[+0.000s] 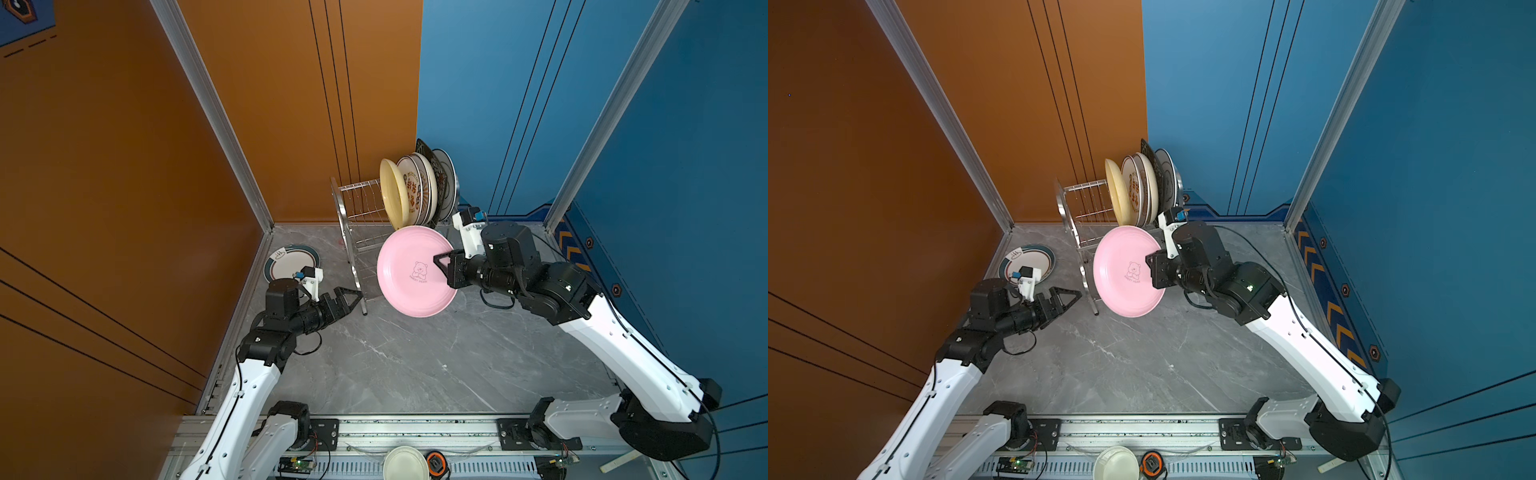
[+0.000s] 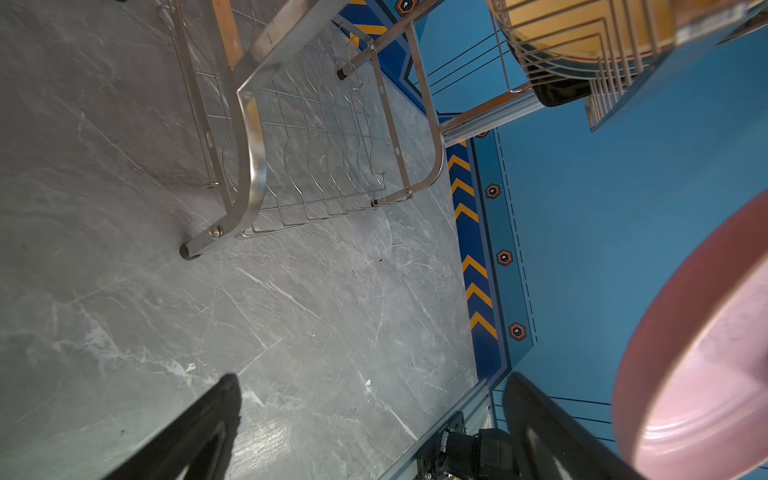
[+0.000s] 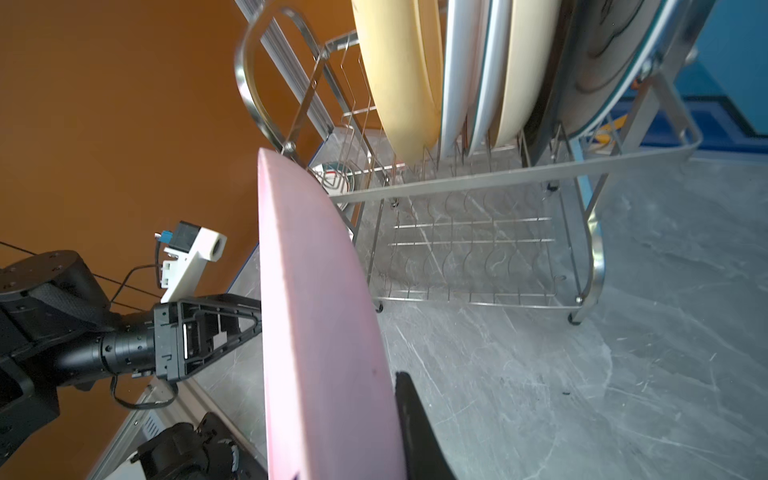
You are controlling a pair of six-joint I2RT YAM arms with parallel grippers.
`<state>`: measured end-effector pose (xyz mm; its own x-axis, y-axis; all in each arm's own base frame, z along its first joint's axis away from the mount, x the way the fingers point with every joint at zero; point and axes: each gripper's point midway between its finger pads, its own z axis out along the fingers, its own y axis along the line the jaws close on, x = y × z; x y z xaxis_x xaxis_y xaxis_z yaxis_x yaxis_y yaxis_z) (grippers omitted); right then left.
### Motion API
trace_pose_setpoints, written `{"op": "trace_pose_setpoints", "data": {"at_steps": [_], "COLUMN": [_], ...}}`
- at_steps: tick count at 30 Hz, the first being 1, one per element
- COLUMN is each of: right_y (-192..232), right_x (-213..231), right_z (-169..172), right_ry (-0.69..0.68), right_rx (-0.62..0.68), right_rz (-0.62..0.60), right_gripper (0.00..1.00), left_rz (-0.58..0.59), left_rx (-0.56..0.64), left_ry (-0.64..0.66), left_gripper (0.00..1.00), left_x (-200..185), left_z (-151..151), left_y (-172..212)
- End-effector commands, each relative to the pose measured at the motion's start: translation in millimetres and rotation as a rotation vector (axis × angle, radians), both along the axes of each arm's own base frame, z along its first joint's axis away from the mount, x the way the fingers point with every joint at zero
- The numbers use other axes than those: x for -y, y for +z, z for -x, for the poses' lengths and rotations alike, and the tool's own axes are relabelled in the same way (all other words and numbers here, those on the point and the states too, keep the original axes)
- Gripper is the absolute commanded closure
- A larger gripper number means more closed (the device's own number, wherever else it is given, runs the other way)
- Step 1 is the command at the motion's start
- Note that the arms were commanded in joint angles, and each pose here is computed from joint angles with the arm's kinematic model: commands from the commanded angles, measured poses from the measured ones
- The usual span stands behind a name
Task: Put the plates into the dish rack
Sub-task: 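Carry the pink plate toward the rack with the right gripper while the left releases, then lower the pink plate into the rack slot beside the yellow plate with the right gripper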
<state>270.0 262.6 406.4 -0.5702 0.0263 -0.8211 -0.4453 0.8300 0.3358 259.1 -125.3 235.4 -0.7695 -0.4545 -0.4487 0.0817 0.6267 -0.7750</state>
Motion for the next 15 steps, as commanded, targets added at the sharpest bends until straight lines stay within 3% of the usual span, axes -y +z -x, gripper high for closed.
{"op": "trace_pose_setpoints", "data": {"at_steps": [1,15], "right_y": [25,120], "right_x": [18,-23], "right_z": [-12,-39], "right_ry": [-0.135,-0.350], "right_rx": [0.115,0.486], "right_rz": [0.106,0.209], "right_gripper": [0.97,0.98], "left_rz": [-0.084,-0.202], "left_rx": [0.011,-0.014], "left_ry": [0.033,0.067], "left_gripper": [0.00,0.02], "left_x": [-12,-24], "left_z": [-1,-3], "left_y": [0,-11]}}
